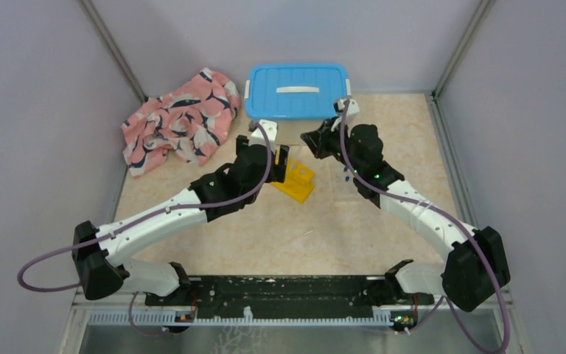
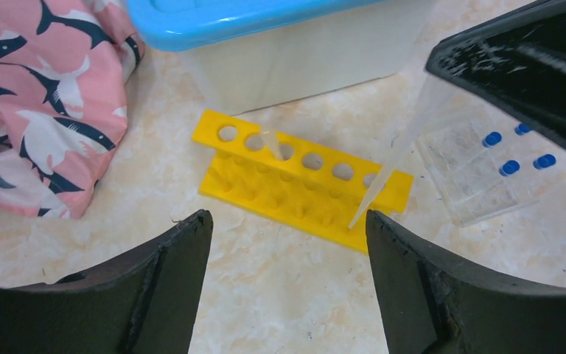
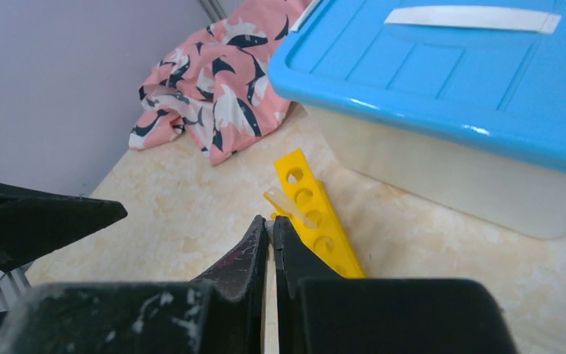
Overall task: Organize the chemistry lab equipment
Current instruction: Pick up the test tube at the center of the board, then insert the test tube into the slot of the test tube rack.
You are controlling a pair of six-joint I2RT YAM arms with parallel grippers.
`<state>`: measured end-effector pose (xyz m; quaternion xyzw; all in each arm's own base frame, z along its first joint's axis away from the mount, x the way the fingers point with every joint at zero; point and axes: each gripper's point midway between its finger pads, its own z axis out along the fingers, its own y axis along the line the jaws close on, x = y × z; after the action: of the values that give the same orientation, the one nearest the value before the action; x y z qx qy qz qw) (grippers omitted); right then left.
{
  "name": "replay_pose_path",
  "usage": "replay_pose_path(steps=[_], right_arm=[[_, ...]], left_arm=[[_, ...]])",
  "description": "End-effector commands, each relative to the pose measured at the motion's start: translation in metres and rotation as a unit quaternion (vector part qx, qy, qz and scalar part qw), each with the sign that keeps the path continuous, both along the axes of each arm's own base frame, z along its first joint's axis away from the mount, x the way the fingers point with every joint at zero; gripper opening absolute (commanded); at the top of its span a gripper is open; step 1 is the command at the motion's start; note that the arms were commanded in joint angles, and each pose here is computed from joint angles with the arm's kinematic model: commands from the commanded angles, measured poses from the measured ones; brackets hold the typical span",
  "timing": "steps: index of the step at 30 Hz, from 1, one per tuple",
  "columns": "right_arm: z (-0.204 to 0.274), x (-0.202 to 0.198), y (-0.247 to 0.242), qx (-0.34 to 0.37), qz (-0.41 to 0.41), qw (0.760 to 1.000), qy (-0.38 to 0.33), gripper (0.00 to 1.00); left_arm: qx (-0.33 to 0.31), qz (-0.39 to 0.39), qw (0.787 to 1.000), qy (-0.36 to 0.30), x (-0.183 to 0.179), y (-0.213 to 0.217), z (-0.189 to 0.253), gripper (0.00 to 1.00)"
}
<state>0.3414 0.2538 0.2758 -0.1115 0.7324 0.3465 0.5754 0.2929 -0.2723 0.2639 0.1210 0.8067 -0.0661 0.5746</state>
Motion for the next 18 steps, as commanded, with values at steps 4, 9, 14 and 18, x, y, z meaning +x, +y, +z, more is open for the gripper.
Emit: replay_pose_path(steps=[4,9,14,18], right_arm=[[0.071,0.024,0.006,0.009,-0.015,0.992,-0.126,0.00],[0.069,0.033,0.014,-0.017,-0.017,0.988,-0.152,0.00],[0.060,0.040,0.028,-0.054,-0.022,0.982,-0.179,0.00],[0.051,0.042,0.038,-0.079,-0.022,0.976,-0.199,0.00]], left_arm=[[-0.030,0.060,0.998,-0.003,0.003,0.032,0.001,0.82],[-0.044,0.070,0.997,-0.003,0.007,0.037,-0.001,0.83],[-0.059,0.079,0.995,0.007,0.013,0.045,-0.005,0.85],[-0.081,0.080,0.993,0.011,0.018,0.054,-0.008,0.86]])
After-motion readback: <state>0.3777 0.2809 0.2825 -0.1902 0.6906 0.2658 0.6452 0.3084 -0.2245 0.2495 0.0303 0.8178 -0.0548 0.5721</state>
